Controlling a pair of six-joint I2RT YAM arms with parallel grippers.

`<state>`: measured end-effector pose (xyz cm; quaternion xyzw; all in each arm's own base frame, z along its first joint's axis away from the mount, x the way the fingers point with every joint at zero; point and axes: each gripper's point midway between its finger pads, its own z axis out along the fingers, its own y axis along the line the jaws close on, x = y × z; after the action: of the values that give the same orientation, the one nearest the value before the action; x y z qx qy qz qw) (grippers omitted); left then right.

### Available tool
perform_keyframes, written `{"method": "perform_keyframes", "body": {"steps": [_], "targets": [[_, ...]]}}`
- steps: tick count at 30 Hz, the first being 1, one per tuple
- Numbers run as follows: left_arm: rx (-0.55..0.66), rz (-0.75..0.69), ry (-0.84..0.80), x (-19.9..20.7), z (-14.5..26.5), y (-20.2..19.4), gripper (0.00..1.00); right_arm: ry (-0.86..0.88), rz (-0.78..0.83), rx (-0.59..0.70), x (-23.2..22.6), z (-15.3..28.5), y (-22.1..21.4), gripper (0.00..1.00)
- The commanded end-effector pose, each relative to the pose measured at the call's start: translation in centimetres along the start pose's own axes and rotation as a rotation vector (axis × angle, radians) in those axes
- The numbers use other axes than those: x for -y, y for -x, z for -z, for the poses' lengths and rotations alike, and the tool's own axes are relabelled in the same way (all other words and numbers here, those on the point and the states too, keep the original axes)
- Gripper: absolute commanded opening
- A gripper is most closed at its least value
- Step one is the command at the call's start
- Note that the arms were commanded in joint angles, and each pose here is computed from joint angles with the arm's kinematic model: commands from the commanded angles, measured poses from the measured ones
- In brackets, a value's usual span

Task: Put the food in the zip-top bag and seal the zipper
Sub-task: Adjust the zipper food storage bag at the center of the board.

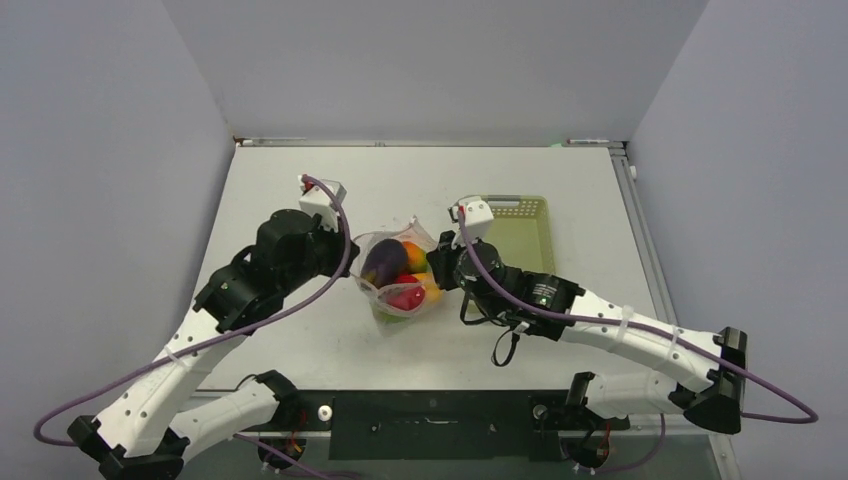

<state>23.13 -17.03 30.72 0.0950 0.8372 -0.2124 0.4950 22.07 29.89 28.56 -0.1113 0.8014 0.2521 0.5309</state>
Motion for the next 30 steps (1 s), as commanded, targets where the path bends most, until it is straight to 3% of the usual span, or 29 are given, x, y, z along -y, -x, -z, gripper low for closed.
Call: {"method": "perform_keyframes", "body": {"steps": [1,6,21,30], "targets": [[-0.056,0.021,0.008,-0.4,-2.3,-3.0,0.00,-0.034,-0.017,-0.004,0.2,-1.7,-1.5,0.05],[-0.088,0.024,0.010,-0.5,-3.1,-4.2,0.00,-0.008,-0.022,-0.028,-0.6,-2.1,-1.9,0.05],[0.047,-0.083,0.057,-0.7,0.4,2.8,0.00,0.033,-0.011,0.101,-2.4,-0.7,4.7,0.05],[0.069,-0.110,0.106,-1.8,0.6,2.7,0.00,0.005,0.008,0.079,-2.4,-2.7,3.6,0.05]]}}
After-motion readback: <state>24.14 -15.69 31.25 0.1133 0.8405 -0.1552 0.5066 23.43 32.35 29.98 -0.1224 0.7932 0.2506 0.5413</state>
